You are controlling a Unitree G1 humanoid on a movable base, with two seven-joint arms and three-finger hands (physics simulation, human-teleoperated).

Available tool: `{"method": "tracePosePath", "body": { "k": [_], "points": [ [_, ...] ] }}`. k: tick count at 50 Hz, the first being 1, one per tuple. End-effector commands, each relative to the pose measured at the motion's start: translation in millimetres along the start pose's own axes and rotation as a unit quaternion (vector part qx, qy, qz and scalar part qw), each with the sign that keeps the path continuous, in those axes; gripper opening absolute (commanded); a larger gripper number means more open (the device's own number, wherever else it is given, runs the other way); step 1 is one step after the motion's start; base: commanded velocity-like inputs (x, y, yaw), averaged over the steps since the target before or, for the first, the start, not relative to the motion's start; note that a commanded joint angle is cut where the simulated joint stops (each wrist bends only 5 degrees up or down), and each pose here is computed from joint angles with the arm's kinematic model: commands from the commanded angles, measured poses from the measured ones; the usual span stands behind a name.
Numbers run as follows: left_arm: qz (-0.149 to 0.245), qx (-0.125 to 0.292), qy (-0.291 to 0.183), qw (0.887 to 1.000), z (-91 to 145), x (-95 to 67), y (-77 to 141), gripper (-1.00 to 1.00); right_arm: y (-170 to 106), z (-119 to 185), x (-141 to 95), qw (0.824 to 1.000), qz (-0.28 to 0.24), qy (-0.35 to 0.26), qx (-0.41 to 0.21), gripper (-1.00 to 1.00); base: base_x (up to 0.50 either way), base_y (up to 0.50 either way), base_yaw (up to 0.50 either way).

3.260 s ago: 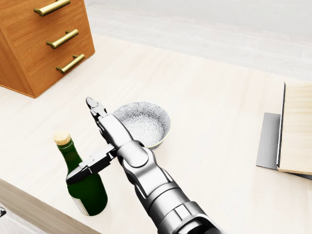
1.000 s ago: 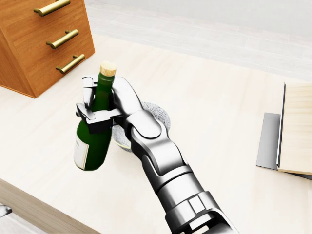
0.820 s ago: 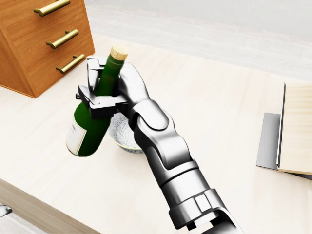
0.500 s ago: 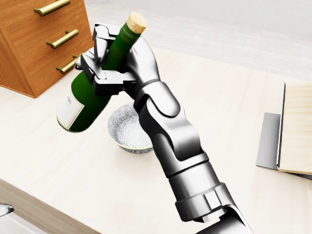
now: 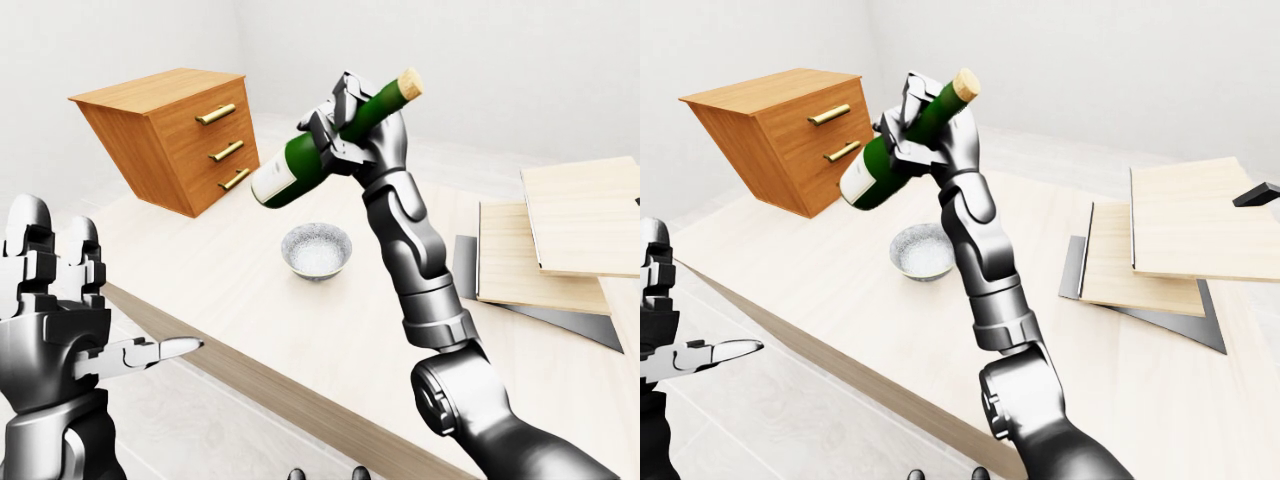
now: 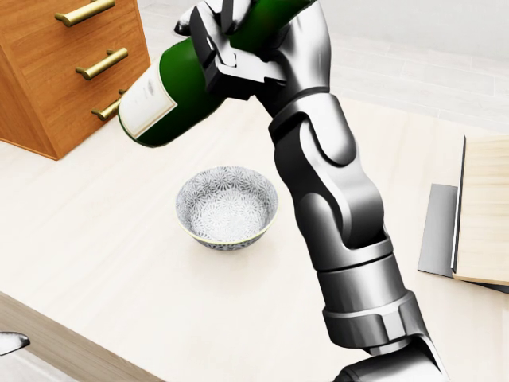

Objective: Put the wine bottle on the wine rack.

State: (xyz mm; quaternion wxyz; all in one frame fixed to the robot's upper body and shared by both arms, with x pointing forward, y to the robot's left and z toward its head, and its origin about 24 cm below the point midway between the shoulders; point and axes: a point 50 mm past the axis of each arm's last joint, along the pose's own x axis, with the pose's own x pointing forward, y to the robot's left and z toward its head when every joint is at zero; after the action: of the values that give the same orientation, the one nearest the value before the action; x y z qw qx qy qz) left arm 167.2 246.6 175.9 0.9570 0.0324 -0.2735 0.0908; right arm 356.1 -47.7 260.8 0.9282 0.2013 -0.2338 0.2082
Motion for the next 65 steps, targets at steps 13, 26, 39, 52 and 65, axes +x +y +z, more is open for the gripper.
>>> {"method": "tracePosePath", "body": {
  "k": [13, 26, 39, 52, 65],
  "points": [
    [-0.004, 0.001, -0.010, 1.000, 4.8, 0.1, -3.5, 1.00, -30.6, 51.5, -18.5, 0.992, -0.076, -0.096, 0.003, -1.00, 0.00, 0.00, 0.00],
    [-0.004, 0.001, -0.015, 1.000, 7.0, 0.2, -3.4, 1.00, -49.6, 80.4, -37.0, 0.983, -0.109, -0.147, 0.014, -1.00, 0.00, 0.00, 0.00],
    [-0.007, 0.003, -0.025, 1.000, 10.3, 3.0, -6.6, 1.00, -63.5, 105.1, -53.6, 0.973, -0.138, -0.185, 0.021, -1.00, 0.00, 0.00, 0.00],
    [-0.009, 0.001, -0.033, 0.999, 12.0, 6.2, -9.4, 1.00, -87.5, 128.4, -62.8, 0.958, -0.193, -0.207, 0.043, -1.00, 0.00, 0.00, 0.00],
    [-0.008, 0.000, -0.021, 1.000, 7.1, 4.6, -7.5, 1.00, -94.2, 150.9, -77.9, 0.948, -0.208, -0.232, 0.064, -1.00, 0.00, 0.00, 0.00]
  ]
}}
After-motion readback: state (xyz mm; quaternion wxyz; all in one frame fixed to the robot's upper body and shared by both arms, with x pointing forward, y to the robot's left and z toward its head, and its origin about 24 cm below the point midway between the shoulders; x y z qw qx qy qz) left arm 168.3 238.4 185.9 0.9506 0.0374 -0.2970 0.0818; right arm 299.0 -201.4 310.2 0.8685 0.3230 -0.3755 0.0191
